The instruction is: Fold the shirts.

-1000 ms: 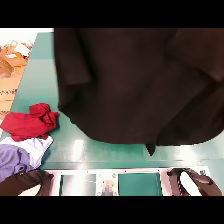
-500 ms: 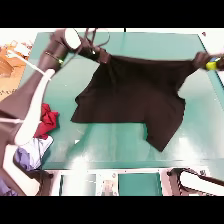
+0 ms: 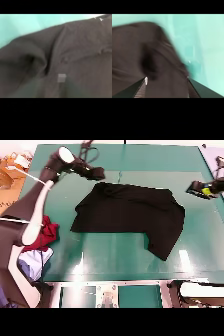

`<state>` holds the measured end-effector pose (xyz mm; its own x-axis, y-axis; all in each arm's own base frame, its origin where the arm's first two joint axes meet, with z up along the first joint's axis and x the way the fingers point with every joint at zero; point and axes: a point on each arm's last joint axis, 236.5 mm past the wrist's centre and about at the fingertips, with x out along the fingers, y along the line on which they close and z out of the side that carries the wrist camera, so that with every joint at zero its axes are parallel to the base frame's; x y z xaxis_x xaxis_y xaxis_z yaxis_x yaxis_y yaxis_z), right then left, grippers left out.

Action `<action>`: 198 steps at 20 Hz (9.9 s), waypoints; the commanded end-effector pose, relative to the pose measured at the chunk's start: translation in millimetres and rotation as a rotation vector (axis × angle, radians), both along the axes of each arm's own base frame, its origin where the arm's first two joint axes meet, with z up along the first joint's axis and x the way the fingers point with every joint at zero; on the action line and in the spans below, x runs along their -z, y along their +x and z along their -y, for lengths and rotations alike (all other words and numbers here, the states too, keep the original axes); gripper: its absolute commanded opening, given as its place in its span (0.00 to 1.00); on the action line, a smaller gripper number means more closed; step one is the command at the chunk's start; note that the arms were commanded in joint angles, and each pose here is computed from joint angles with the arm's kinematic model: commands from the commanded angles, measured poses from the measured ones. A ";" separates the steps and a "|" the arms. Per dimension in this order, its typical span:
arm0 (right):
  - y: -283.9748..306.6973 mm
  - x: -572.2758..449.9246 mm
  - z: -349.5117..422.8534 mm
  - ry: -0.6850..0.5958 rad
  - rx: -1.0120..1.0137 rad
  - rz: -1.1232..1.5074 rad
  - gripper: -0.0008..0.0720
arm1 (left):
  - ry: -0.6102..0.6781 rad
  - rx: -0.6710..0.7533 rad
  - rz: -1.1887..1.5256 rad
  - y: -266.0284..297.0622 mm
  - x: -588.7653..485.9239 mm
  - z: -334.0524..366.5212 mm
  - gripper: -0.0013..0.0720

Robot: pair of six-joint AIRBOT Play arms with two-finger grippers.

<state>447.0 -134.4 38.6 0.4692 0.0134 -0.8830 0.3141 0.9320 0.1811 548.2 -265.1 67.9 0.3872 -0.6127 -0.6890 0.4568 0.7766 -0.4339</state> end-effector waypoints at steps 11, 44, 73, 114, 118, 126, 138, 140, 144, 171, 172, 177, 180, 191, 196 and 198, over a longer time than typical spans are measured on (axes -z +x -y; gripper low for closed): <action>-128.9 113.5 4.3 0.447 0.303 -0.249 0.77 | -0.093 -0.072 -0.477 -161.4 44.2 -156.5 0.05; -130.1 154.3 -68.4 0.718 0.054 -0.286 0.41 | -0.063 -0.280 -0.699 -239.7 181.6 -118.9 0.32; -265.8 -513.9 -189.1 -0.130 -0.161 1.466 0.04 | -0.153 -0.167 1.150 -367.1 -487.4 -137.2 0.05; 11.5 95.5 -27.5 0.434 -0.111 0.024 0.03 | 0.065 -0.256 -0.220 -64.7 118.0 -148.3 0.05; -1.7 111.7 -34.2 0.441 -0.118 -0.022 0.04 | 0.069 -0.240 -0.262 -80.3 135.7 -139.3 0.05; -30.5 99.5 -5.5 0.416 -0.065 -0.173 0.39 | 0.044 -0.192 -0.382 -102.1 120.4 -129.9 0.82; -201.2 57.2 18.9 0.290 0.351 -0.334 0.04 | 0.107 -0.224 -0.498 -218.4 61.4 -182.9 0.05; -234.0 76.4 -10.0 0.339 0.425 -0.378 0.37 | 0.097 -0.282 -0.473 -246.8 71.4 -182.4 0.05; -283.0 128.0 -83.8 0.532 0.449 -0.529 0.54 | 0.073 -0.325 -0.542 -308.9 97.3 -174.6 0.80; -216.0 133.9 -111.9 0.674 0.383 -0.196 0.04 | -0.070 -0.522 -0.380 -263.8 167.1 -52.6 0.33; -216.0 133.7 -111.4 0.671 0.381 -0.197 0.04 | -0.055 -0.512 -0.404 -267.3 168.4 -55.4 0.10; -228.5 130.7 -100.0 0.605 0.360 -0.271 0.04 | 0.148 -0.350 -0.501 -290.1 169.1 -96.0 0.05; -246.6 124.0 -89.3 0.548 0.351 -0.373 0.04 | 0.249 -0.240 -0.477 -291.2 147.8 -109.2 0.05; -180.5 20.5 -93.9 0.603 0.219 -0.189 0.04 | 0.289 -0.102 -0.289 -239.8 78.6 -99.0 0.05; -107.6 0.6 -99.1 0.642 0.167 -0.062 0.04 | 0.324 -0.105 -0.226 -178.2 70.9 -92.2 0.05; -79.0 8.3 -100.0 0.672 0.158 -0.065 0.04 | 0.302 -0.158 -0.235 -146.7 71.3 -96.9 0.05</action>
